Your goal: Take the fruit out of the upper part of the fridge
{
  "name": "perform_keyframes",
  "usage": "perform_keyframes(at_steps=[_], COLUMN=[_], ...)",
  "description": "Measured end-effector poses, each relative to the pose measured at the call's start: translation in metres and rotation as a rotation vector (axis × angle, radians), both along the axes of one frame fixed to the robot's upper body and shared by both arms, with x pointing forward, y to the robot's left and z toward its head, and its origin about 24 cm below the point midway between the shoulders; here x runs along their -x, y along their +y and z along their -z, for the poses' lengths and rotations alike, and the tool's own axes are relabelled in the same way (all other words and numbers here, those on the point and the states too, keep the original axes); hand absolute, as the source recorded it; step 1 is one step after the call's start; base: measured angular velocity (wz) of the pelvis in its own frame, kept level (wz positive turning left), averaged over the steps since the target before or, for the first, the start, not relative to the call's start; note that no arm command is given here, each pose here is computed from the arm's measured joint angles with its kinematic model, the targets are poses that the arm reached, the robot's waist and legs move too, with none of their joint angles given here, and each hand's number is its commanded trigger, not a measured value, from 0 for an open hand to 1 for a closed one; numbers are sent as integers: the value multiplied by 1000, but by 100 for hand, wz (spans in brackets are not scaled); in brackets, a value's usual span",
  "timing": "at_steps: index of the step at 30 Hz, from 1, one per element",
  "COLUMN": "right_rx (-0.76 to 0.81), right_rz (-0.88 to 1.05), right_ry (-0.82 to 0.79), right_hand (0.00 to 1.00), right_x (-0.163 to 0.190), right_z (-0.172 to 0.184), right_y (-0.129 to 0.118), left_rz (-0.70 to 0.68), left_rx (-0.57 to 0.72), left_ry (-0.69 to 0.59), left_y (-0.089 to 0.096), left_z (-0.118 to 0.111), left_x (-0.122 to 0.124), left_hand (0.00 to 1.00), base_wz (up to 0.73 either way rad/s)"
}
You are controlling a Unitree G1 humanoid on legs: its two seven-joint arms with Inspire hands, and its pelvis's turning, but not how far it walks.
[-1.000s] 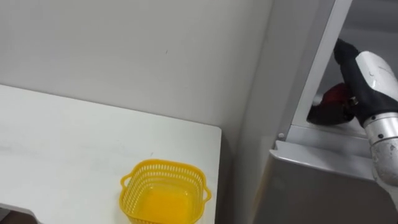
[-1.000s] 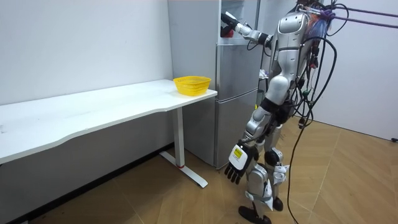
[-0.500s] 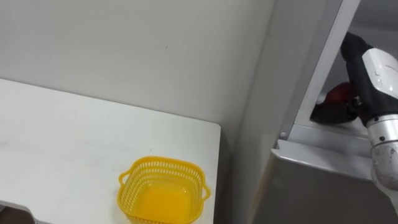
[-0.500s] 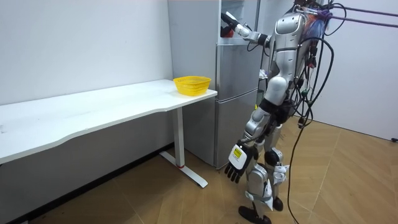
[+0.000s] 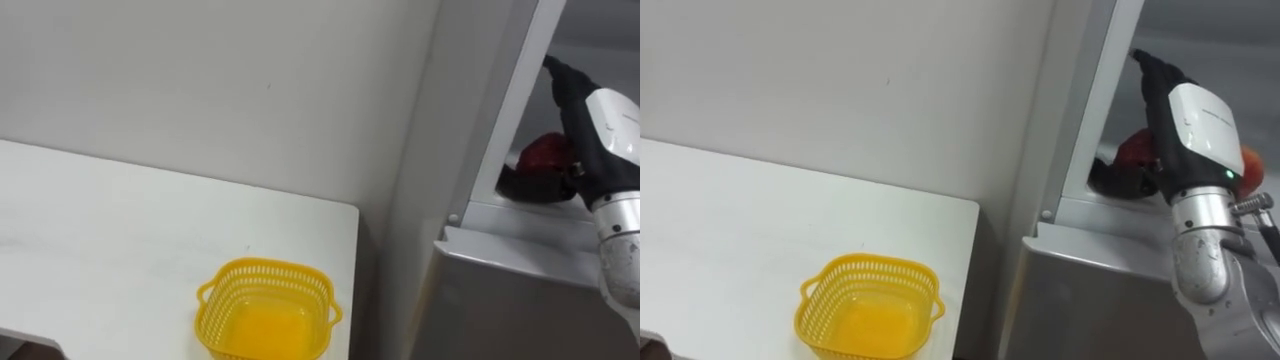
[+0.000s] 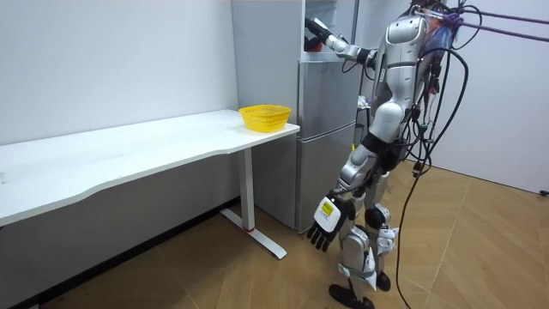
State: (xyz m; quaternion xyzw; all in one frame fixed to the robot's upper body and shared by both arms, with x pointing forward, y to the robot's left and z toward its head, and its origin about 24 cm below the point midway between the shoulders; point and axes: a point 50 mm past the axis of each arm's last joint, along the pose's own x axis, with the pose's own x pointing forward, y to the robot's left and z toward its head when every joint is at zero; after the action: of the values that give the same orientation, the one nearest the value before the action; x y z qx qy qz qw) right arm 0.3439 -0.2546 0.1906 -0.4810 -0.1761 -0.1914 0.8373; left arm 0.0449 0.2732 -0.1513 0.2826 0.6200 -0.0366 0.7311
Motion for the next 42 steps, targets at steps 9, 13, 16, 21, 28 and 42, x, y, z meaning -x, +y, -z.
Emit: perform_keyframes(at_steps=[9, 13, 16, 21, 28, 42], right_rx=[-80, -92, -105, -138, -188, -434], right_rz=[3, 20, 18, 6, -36, -142], right_ry=[30, 46, 53, 91, 138, 190], right_hand=[0, 0, 0, 0, 0, 0], right_x=[-1, 1, 1, 2, 1, -1], right_z=[7, 12, 11, 15, 17, 23], right_y=[-6, -11, -13, -16, -16, -18], left_rz=[-3, -2, -1, -8, -7, -9], left_rx=[1, 4, 23, 37, 38, 34], left_ry=[5, 13, 26, 49, 60, 51], left_y=[0, 0, -2, -6, -6, -6], left_z=[0, 0, 1, 3, 3, 3], left_x=[0, 1, 2, 4, 5, 0], left_hand=[0, 0, 0, 0, 0, 0], base_wz=[0, 0, 0, 0, 0, 0])
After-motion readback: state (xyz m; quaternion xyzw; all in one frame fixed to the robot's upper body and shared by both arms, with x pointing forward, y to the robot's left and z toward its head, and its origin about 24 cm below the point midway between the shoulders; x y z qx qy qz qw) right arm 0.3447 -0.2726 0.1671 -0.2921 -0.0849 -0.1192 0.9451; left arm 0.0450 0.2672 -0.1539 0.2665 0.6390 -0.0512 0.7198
